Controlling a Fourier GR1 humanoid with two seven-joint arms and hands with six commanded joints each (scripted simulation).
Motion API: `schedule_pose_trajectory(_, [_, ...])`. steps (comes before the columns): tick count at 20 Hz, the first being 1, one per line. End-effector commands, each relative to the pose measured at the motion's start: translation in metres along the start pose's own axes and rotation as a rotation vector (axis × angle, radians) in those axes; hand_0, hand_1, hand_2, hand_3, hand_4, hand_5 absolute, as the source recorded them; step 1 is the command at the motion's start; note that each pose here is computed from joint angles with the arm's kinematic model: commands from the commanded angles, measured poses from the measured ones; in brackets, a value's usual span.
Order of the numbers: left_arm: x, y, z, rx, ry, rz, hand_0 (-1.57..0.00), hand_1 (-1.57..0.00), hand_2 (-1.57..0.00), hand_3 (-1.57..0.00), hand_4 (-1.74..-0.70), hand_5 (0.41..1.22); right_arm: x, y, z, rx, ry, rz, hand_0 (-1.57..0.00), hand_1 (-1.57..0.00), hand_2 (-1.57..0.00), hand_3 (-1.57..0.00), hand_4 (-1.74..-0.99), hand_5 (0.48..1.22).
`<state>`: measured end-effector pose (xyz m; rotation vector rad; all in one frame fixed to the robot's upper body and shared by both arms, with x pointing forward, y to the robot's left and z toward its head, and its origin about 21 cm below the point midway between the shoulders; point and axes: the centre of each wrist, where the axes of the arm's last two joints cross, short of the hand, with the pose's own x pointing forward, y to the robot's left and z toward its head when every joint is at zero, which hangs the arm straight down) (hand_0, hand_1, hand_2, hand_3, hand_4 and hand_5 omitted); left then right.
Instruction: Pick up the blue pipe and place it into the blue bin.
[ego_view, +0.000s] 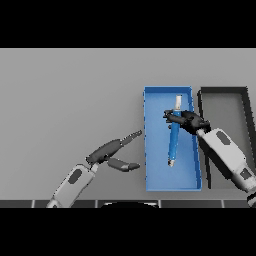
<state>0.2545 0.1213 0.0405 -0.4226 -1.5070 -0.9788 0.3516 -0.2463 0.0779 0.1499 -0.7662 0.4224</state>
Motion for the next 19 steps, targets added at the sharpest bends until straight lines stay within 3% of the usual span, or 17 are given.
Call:
schedule_pose_trajectory(1, [0.001,0.0,-0.002,0.002,-0.003,0.002,0.0,0.0,0.0,0.0,-0.89,0.453,0.0,0.001,-0.002,-0.015,0.002,0.041,-0.22,-0.19,-0.19,-0.15,-1.165,0.924])
schedule_pose_trajectory(4, [-0.002,0.001,-0.001,0.001,0.002,-0.001,0.0,0.0,0.0,0.0,-0.9,0.45,-0.005,0.001,-0.005,-0.049,-0.018,0.138,-0.11,-0.1,-0.09,-0.08,-1.125,0.821])
schedule_pose_trajectory(8, [-0.006,-0.002,0.0,-0.001,-0.002,0.013,0.0,0.0,0.0,0.0,-0.91,0.458,-0.001,-0.003,-0.011,-0.088,-0.012,0.153,-0.04,-0.04,-0.04,-0.03,-1.124,0.717])
schedule_pose_trajectory(19, [-0.003,-0.012,-0.011,-0.015,0.003,0.027,0.0,0.0,0.0,0.0,-0.92,0.468,-0.01,-0.005,-0.012,-0.054,-0.049,0.137,-0.01,-0.01,-0.01,-0.01,-1.129,0.677])
